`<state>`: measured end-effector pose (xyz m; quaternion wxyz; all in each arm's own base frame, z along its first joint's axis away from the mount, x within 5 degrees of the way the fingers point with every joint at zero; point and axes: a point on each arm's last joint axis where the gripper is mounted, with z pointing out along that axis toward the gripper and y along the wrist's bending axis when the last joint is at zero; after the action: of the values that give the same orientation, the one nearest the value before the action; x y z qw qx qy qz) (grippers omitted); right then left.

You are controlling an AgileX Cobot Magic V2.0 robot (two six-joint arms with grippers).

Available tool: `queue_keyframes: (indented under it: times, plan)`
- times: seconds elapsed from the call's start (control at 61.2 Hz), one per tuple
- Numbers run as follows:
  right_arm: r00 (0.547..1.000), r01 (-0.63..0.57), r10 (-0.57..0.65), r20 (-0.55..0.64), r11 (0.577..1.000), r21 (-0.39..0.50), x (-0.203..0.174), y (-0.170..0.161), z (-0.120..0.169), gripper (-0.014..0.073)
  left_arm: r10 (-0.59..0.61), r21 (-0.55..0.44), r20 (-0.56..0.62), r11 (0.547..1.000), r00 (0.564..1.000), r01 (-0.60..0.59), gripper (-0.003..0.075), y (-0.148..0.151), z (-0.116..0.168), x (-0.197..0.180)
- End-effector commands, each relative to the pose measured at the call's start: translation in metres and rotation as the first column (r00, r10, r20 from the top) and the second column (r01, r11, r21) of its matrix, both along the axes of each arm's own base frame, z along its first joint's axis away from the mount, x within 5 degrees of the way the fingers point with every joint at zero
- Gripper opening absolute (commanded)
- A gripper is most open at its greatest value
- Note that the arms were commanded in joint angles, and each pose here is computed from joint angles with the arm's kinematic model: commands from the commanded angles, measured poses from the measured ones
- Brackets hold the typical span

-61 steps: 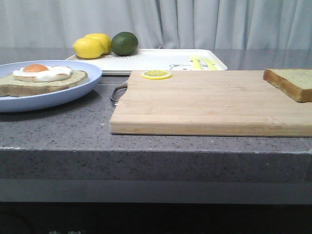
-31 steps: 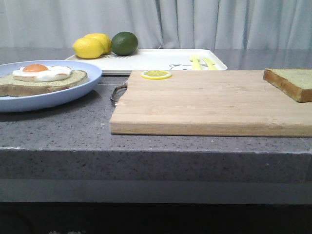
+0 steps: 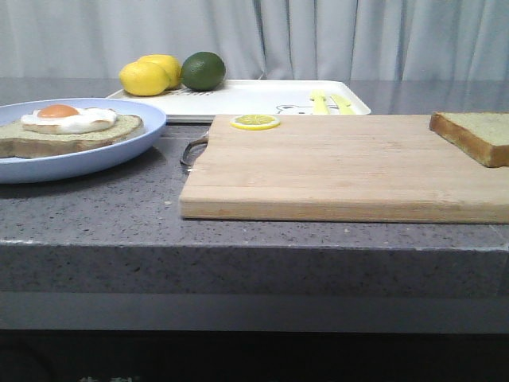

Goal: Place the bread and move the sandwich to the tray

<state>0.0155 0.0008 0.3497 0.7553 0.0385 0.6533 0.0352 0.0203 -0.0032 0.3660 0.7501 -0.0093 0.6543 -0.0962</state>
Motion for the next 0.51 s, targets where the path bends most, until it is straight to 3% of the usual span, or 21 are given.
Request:
queue_keyframes:
  times: [0.0,0.082,0.245,0.49]
  plan:
    - [1.0,0.011,-0.011,-0.008,1.0,-0.009,0.006,-0.001,0.025,-0.0069,-0.01,-0.008,-0.021,1.0,1.0,0.009,-0.002,-0.001,0.03,0.006]
    - [0.994,0.009,-0.009,-0.105,1.0,-0.008,0.017,-0.001,0.033,-0.0069,-0.011,0.006,-0.139,1.0,0.99,0.012,-0.002,-0.003,0.04,0.02]
    - [0.964,0.006,-0.007,-0.265,1.0,-0.005,0.039,-0.001,0.028,-0.0069,-0.041,-0.03,-0.212,0.999,0.976,0.035,-0.002,-0.007,0.043,0.043]
    - [0.944,0.005,-0.006,-0.33,1.0,-0.002,0.054,-0.002,0.021,-0.0069,-0.041,-0.025,-0.32,0.999,0.947,0.035,-0.002,-0.011,0.031,0.069]
